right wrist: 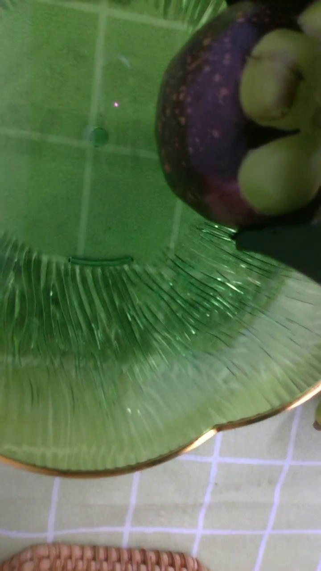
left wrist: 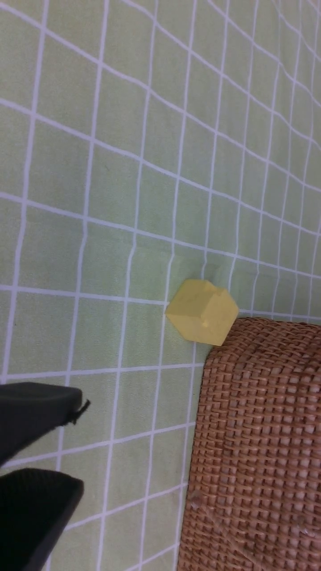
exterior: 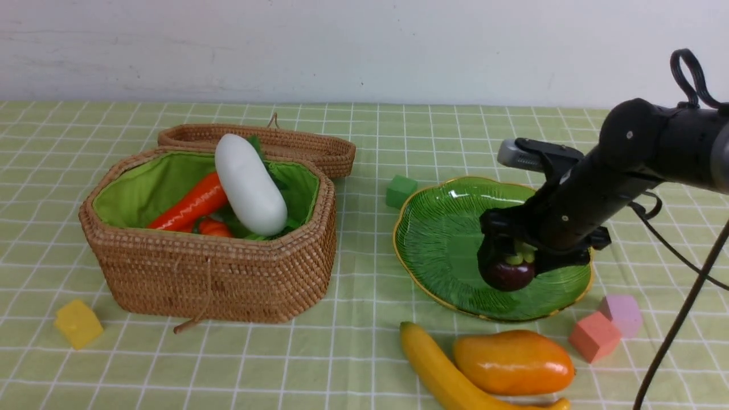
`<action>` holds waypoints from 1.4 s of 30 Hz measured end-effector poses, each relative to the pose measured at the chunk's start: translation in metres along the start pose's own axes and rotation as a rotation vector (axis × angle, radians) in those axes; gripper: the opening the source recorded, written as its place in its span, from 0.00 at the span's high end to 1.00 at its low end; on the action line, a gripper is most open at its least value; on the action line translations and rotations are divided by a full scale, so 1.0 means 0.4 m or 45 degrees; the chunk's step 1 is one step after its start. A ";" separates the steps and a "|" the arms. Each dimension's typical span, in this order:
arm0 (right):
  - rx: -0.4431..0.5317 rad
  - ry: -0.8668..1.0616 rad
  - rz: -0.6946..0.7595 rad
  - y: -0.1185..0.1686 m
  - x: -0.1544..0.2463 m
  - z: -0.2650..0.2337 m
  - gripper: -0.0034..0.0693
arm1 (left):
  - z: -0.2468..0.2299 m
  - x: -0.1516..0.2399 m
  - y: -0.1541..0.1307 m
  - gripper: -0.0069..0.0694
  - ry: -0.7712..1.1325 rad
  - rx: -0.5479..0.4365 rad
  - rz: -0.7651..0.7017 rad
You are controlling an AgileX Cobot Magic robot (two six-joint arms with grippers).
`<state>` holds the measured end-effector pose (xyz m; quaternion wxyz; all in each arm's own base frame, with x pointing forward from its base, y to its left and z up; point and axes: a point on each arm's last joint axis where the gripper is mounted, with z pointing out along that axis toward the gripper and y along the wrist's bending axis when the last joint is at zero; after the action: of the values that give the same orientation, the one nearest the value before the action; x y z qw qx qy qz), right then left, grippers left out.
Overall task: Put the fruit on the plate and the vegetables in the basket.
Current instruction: Use the right arm to grab a mangosteen and put it into the right plate, then use the right arm to grab a banana and put it into the right plate
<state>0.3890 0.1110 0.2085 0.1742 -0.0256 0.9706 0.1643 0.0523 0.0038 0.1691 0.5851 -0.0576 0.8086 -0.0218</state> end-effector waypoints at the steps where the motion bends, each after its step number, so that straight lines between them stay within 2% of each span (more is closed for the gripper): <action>1: -0.002 -0.001 -0.004 0.001 0.000 -0.005 0.08 | 0.000 0.000 0.000 0.64 0.000 0.000 0.000; 4: -0.010 -0.015 -0.046 0.012 0.001 -0.040 0.03 | 0.000 0.000 0.000 0.63 0.000 0.000 0.000; 12: -0.019 -0.050 -0.122 0.038 0.005 -0.102 0.03 | 0.000 0.000 0.000 0.62 0.000 0.000 0.000; 15: -0.037 0.008 -0.236 0.069 0.025 -0.110 0.05 | 0.000 0.000 0.000 0.62 0.000 0.000 0.000; 17: -0.052 0.030 -0.311 0.095 0.037 -0.109 0.05 | 0.000 0.000 0.000 0.62 0.000 0.000 0.000; 21: -0.099 0.115 -0.626 0.238 0.108 -0.086 0.06 | 0.000 0.000 0.000 0.61 0.000 0.000 0.000; 25: -0.017 0.161 -0.823 0.310 0.160 -0.055 0.08 | 0.000 0.000 0.000 0.61 0.000 0.000 0.000; 30: 0.076 0.227 -0.882 0.327 0.187 0.015 0.17 | 0.000 0.000 0.000 0.61 0.000 0.000 0.000; 39: 0.125 0.372 -0.845 0.305 0.214 0.128 0.30 | 0.000 0.000 0.000 0.60 0.000 0.000 0.000; 42: 0.122 0.395 -0.833 0.303 0.219 0.146 0.38 | 0.000 0.000 0.000 0.60 0.000 0.000 0.000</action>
<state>0.3132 0.2452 0.1641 0.0694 -0.3510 0.9325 0.0483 0.0523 0.0038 0.1691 0.5851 -0.0576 0.8086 -0.0218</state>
